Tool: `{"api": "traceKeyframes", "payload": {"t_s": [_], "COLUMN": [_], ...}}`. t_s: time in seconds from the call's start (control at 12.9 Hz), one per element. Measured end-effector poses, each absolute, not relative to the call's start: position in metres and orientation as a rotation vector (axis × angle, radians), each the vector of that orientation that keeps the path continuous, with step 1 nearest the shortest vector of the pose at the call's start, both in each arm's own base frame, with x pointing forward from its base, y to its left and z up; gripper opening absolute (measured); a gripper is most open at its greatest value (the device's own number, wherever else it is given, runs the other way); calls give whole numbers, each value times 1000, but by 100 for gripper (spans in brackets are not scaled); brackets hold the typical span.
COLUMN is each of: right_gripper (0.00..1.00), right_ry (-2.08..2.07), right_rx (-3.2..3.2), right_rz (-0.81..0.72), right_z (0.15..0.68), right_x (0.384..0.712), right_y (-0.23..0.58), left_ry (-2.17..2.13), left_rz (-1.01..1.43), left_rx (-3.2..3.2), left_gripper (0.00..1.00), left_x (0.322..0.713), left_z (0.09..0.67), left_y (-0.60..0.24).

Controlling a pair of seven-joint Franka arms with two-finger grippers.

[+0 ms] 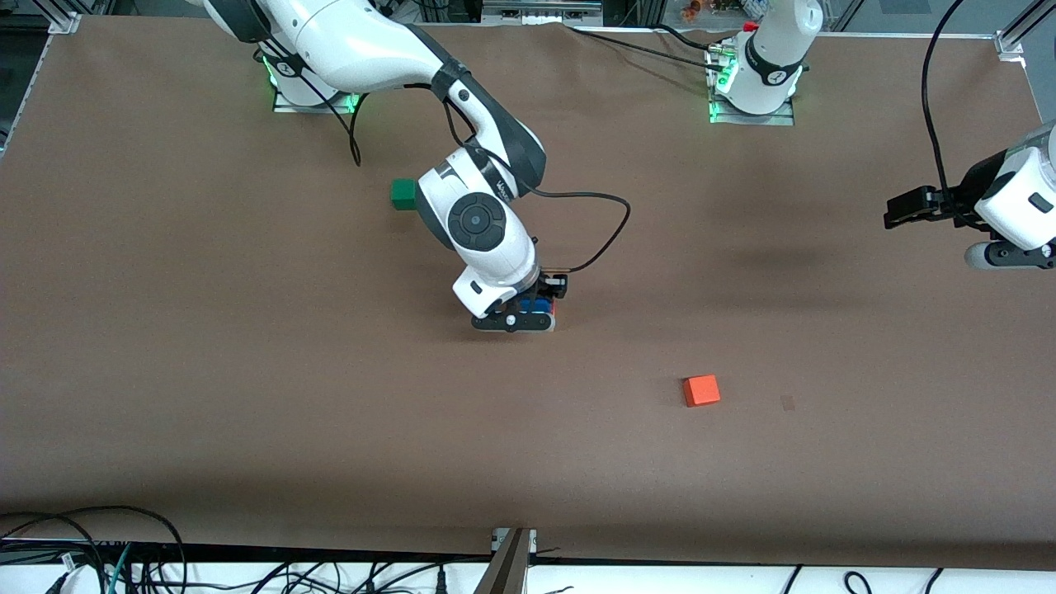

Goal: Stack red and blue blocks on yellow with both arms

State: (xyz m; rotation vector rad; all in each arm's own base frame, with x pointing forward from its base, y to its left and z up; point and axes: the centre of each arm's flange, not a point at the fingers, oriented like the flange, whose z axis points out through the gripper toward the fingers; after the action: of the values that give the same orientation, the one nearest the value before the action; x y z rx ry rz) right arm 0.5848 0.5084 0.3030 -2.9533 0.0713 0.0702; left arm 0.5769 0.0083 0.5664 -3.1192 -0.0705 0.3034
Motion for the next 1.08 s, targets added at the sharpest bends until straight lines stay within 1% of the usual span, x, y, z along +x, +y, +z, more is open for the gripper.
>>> {"api": "traceKeyframes", "payload": {"t_s": [0.39, 0.46, 0.7, 0.77, 1.08], "right_gripper": [55, 59, 92, 100, 100], "right_ry": [72, 72, 78, 79, 82], "right_rx": [-2950, -2947, -2935, -2933, -2929], "right_rz": [66, 60, 38, 36, 24], "right_z": [303, 304, 306, 306, 321], "right_x": [585, 584, 582, 582, 586], "right_y": [509, 511, 516, 516, 515], "left_ry": [-67, -65, -64, -64, -63], "left_rz": [303, 303, 303, 303, 303], "left_rx": [-3119, -3119, -3119, -3119, -3119], "left_gripper": [100, 100, 100, 100, 100], "left_x": [577, 577, 577, 577, 577], "left_z": [566, 566, 566, 566, 566], "left_y": [7, 6, 6, 6, 6]}}
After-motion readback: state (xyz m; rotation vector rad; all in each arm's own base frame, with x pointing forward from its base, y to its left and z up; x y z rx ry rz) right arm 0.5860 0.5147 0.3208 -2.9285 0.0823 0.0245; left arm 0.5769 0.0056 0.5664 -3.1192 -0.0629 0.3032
